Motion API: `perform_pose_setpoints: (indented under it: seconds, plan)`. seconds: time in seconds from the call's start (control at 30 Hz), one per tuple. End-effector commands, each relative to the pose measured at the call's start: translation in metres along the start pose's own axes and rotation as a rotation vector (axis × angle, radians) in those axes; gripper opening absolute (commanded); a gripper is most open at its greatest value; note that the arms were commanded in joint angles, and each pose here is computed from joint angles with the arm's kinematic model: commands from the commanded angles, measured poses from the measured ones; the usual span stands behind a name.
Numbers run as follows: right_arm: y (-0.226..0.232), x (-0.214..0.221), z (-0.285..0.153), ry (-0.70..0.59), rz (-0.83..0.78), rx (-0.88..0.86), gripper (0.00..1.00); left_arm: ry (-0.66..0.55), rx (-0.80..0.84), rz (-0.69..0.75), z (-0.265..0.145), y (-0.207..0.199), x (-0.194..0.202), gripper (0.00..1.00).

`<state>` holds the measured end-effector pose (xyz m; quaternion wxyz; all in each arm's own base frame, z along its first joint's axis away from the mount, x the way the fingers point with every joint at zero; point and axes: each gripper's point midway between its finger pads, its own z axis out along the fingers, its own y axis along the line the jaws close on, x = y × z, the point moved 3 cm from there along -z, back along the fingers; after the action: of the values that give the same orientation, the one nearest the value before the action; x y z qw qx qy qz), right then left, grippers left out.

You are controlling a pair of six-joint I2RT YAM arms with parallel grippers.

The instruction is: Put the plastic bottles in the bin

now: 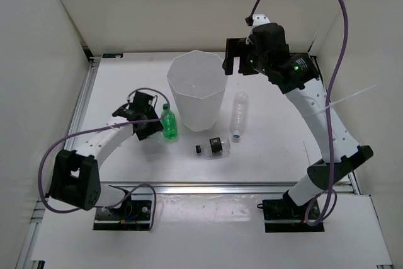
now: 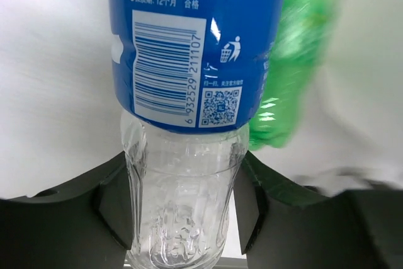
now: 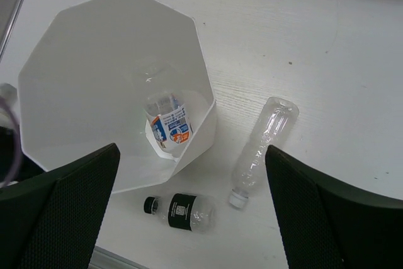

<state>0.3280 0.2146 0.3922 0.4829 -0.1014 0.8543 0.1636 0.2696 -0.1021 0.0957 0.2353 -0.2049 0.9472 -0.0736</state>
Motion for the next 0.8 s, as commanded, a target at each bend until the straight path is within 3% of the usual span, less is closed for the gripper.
perform_pose_setpoints:
  seconds: [0.0, 0.13, 0.17, 0.2, 0.3, 0.37, 0.53, 0.77]
  plan:
    - [-0.013, 0.001, -0.006, -0.016, 0.031, 0.042, 1.0, -0.256, 0.029, -0.08, -0.082, -0.022, -0.07, 0.56]
    - [-0.041, 0.028, 0.004, 0.079, 0.154, 0.083, 1.0, -0.53, 0.195, -0.084, -0.185, -0.059, -0.143, 0.57]
    - [-0.051, 0.034, 0.007, 0.107, 0.236, 0.095, 1.0, -0.55, 0.204, -0.065, -0.191, -0.069, -0.157, 0.57]
    - [-0.056, 0.039, 0.01, 0.126, 0.282, 0.101, 1.0, -0.634, 0.287, -0.061, -0.232, -0.086, -0.181, 0.57]
    - [-0.074, 0.058, 0.02, 0.202, 0.43, 0.086, 1.0, -0.701, 0.401, 0.034, -0.27, -0.129, -0.204, 0.58]
    - [-0.09, 0.068, 0.029, 0.239, 0.493, 0.11, 1.0, -0.691, 0.464, 0.077, -0.274, -0.152, -0.207, 0.58]
    - [-0.116, 0.096, 0.049, 0.325, 0.625, 0.13, 1.0, -0.523, 0.634, 0.228, -0.242, -0.233, -0.182, 0.61]
    - [-0.134, 0.122, 0.091, 0.437, 0.754, 0.139, 1.0, -0.419, 0.612, 0.34, -0.207, -0.267, -0.129, 0.63]
